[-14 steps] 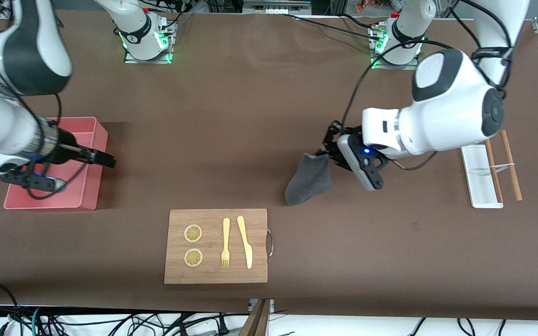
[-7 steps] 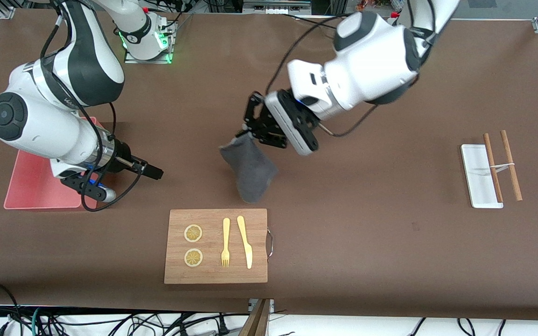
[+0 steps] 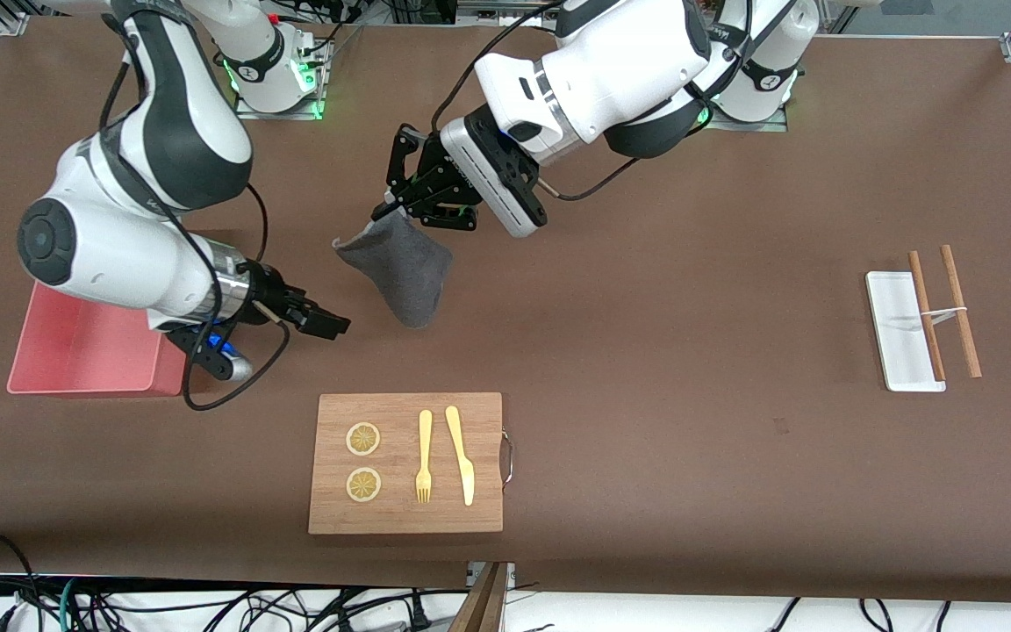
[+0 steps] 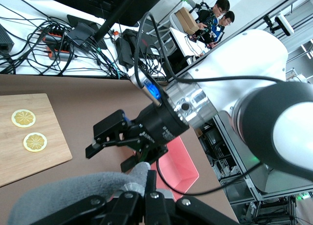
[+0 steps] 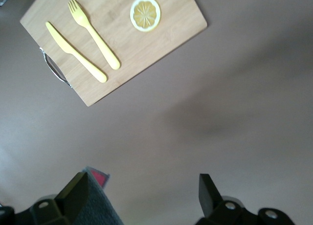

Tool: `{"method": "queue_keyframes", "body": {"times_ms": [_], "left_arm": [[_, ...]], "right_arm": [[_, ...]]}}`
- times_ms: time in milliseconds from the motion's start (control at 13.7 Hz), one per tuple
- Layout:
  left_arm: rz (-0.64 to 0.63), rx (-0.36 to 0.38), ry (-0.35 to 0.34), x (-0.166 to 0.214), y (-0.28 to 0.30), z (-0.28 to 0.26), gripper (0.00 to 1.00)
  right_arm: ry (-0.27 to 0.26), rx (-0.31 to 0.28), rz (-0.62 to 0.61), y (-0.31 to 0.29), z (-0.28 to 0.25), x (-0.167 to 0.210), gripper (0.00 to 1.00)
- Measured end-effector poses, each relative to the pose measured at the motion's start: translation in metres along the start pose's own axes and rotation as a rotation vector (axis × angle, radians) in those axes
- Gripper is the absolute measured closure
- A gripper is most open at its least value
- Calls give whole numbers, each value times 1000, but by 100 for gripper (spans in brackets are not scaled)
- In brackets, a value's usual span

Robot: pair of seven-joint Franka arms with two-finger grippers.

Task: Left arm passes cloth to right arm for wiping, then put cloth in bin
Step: 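Carry the cloth toward the right gripper while the right gripper approaches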

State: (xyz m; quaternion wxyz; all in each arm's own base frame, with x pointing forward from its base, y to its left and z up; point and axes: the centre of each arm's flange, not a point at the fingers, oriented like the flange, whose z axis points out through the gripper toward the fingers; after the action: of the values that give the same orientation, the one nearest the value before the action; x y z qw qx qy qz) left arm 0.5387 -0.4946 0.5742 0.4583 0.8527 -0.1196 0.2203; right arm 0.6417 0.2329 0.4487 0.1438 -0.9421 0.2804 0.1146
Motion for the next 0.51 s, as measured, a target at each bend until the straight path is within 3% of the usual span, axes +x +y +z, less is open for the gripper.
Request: {"method": "queue_keyframes", "body": {"times_ms": [511], "left_arm": [[-114,-25,52,16,4,-13,98]], "right_arm": [[-59,-78,64,-1,-5,-27,0]]}}
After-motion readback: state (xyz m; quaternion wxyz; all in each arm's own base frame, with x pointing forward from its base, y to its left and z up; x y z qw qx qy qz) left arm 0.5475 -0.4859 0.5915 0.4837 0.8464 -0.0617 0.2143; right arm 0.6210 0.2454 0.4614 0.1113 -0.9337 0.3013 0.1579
